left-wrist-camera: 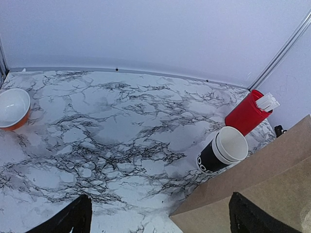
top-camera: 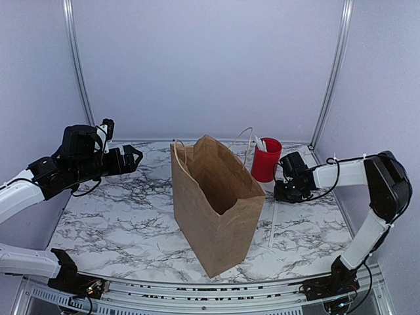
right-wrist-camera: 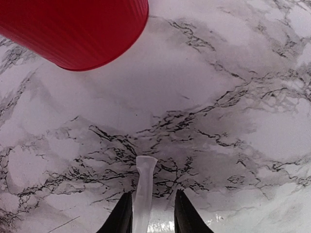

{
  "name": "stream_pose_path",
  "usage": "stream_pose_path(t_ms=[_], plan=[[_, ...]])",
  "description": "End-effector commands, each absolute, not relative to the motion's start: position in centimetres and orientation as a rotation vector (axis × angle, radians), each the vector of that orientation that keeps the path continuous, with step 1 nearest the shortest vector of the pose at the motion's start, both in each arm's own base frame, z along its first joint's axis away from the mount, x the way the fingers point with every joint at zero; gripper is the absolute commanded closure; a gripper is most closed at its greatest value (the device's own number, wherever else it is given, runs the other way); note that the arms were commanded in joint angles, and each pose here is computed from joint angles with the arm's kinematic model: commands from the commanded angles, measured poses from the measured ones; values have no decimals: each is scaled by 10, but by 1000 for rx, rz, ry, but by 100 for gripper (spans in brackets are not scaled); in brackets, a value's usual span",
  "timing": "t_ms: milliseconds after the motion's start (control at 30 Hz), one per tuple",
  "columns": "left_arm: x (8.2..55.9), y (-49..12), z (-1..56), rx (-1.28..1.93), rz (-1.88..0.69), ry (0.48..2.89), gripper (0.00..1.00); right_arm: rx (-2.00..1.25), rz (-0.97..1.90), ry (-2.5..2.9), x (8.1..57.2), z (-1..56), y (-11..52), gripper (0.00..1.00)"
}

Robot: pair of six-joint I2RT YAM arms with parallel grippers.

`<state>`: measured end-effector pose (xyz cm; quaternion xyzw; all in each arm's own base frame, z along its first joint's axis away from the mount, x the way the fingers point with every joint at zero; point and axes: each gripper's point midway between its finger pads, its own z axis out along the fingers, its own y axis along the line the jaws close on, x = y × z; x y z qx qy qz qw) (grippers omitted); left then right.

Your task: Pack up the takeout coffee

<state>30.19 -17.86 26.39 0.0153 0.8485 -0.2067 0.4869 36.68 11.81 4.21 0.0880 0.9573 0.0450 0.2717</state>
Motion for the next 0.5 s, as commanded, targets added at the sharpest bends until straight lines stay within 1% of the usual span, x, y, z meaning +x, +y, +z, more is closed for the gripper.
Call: stream_pose_path(t_ms=[0,267,467], plan=[[301,-178,277,27,-521,2041,1,234,179,2543,386,43,124,69],[301,-177,276,29,-519,2043,1,232,124,2563,399,31,122,68],[301,-176,275,31,-512,2042,1,195,-6,2606,394,22,122,71]])
